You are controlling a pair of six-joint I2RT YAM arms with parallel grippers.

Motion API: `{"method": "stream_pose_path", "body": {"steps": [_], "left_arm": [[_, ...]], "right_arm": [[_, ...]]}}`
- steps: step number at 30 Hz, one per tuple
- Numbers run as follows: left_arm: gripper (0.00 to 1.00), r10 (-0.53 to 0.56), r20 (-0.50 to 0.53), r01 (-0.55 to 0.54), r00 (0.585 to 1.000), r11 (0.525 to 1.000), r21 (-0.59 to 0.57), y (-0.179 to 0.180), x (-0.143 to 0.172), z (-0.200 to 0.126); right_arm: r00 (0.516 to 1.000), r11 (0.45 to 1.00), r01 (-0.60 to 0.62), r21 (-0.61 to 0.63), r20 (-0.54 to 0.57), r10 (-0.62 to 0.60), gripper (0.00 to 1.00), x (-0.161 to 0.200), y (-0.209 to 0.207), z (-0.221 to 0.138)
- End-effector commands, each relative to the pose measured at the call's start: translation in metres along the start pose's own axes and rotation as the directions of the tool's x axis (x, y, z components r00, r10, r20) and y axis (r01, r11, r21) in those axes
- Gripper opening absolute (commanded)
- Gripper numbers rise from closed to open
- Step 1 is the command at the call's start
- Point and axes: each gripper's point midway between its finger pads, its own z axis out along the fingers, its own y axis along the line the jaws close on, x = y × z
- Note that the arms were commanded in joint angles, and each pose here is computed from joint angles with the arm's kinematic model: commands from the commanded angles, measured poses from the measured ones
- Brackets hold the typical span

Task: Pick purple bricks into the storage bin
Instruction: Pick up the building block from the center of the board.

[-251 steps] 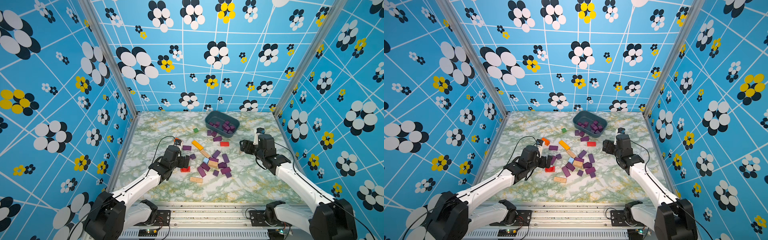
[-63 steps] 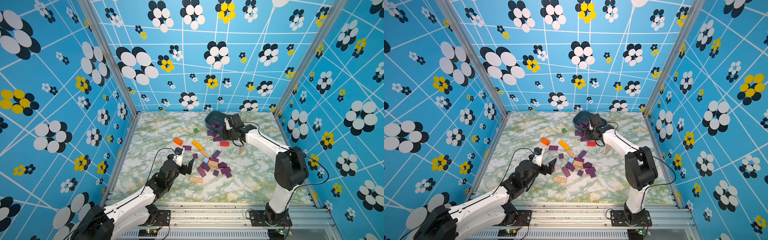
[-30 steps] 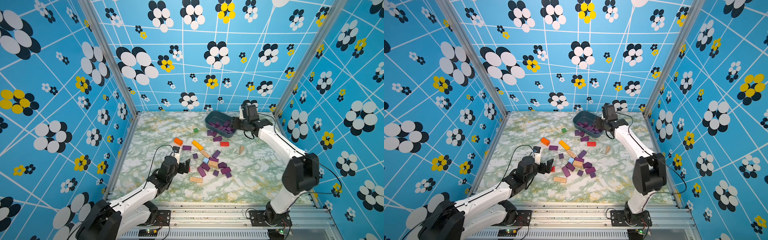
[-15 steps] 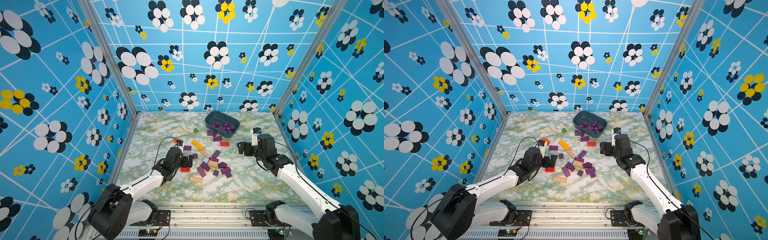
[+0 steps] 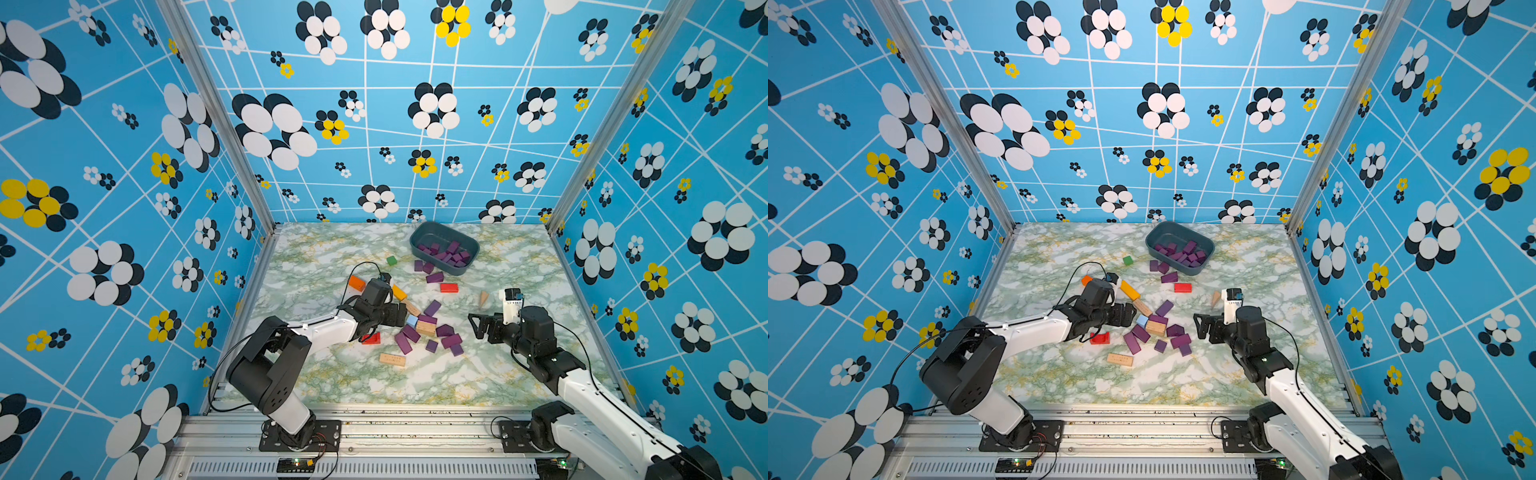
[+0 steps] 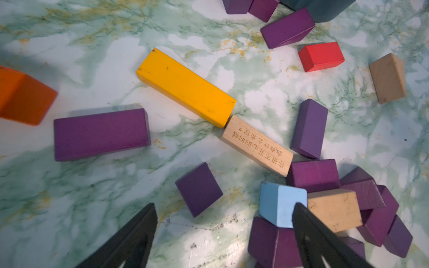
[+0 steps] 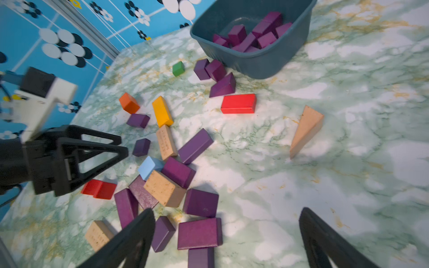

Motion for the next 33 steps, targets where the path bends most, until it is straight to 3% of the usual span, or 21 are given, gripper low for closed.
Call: {"method": "stream_pose_path", "body": {"steps": [1,5,8,17,19,25,33], "left_arm": [[0.89,-0.023,-0.055,0.019,0.998,0.998,-0.062,0.007,0.005,0.006],[0.81,-0.028,-0.076,0.020,0.997,0.994,-0.108,0.013,0.005,0.014],[0.67,-0.033,-0.083,0.022,0.996,0.991,-0.131,0.015,0.007,0.022],[0.57,-0.014,-0.092,-0.008,0.996,0.971,-0.238,0.027,0.015,0.033],[0.46,0.006,-0.089,-0.028,0.996,0.966,-0.256,0.027,0.016,0.033],[0.30,0.023,-0.111,-0.052,0.994,0.963,-0.266,0.029,0.020,0.038],[0.21,0.074,-0.085,-0.094,0.994,0.959,-0.267,0.023,0.005,0.029]], "right_arm": [[0.986,0.980,0.036,-0.197,0.167,-0.002,0.99,-0.024,0.034,-0.012],[0.988,0.973,0.043,-0.228,0.153,-0.007,0.99,-0.022,0.039,-0.011],[0.991,0.972,0.029,-0.234,0.135,0.003,0.99,-0.019,0.039,-0.006],[0.994,0.976,0.004,-0.217,0.108,0.020,0.99,-0.014,0.034,0.002],[0.994,0.976,0.002,-0.216,0.106,0.022,0.99,-0.014,0.034,0.002],[0.996,0.982,-0.014,-0.191,0.081,0.030,0.99,-0.011,0.029,0.007],[0.997,0.981,-0.021,-0.192,0.072,0.036,0.99,-0.009,0.029,0.008]]}}
